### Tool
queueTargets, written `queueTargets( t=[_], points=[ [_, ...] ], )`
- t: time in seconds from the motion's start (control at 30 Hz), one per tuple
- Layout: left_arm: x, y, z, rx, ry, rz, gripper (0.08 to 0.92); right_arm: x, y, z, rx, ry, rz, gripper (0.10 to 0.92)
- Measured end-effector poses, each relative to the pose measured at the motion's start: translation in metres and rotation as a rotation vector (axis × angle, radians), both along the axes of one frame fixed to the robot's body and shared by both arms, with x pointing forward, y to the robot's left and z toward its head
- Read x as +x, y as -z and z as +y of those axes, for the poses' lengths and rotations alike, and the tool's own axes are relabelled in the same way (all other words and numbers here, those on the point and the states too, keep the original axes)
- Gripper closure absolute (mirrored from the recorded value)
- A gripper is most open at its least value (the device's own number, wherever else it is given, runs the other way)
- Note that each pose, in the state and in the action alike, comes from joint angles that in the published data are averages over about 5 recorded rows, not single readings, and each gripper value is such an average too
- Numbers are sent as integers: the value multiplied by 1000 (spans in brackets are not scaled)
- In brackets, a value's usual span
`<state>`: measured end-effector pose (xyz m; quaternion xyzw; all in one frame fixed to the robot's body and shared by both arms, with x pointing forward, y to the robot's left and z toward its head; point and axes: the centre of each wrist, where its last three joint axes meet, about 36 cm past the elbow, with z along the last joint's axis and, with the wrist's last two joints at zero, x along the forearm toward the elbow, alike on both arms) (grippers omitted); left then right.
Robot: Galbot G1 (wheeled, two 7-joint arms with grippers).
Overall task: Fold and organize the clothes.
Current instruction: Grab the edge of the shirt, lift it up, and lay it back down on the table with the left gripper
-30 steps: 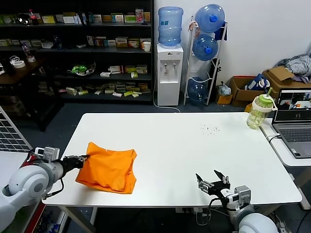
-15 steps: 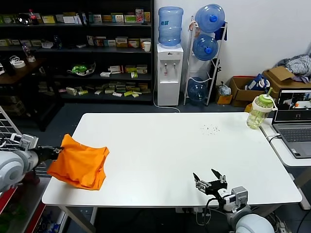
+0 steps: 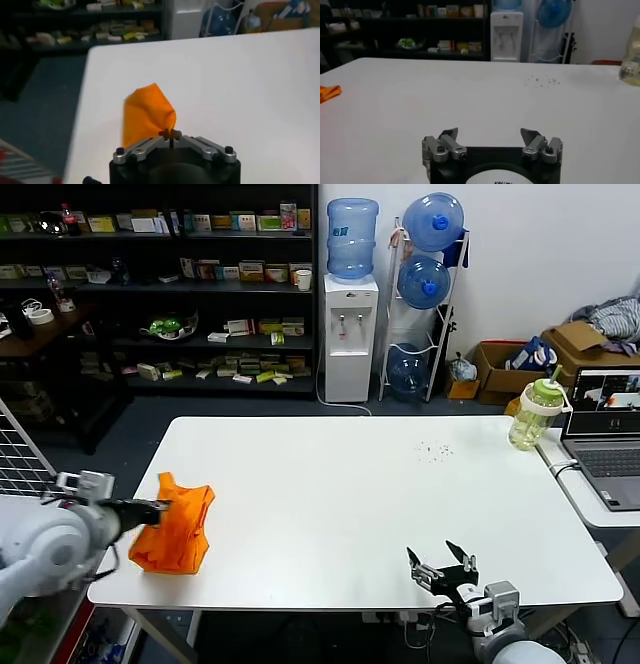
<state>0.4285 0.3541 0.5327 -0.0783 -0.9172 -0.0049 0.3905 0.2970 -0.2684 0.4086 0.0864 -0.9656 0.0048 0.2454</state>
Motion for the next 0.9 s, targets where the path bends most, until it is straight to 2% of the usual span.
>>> queueTargets(
  t=[0.1, 0.2, 0.43, 0.57, 0.7, 0.9],
  points=[
    [10, 16, -47, -127, -10, 26, 902, -11, -1, -4, -5, 28, 8, 200],
    [28, 30, -97, -235, 0, 55, 902, -21, -3, -8, -10, 59, 12, 200],
    [74, 51, -215, -388, 59, 111, 902, -39, -5, -21, -23, 123, 26, 200],
    [90, 59, -277, -429, 96, 131, 902, -43, -6, -25, -30, 142, 31, 200],
    [99, 68, -319, -431, 118, 139, 902, -45, -5, -29, -34, 152, 36, 200],
    [105, 76, -360, -415, 139, 129, 902, -45, -3, -33, -36, 160, 47, 200]
  ],
)
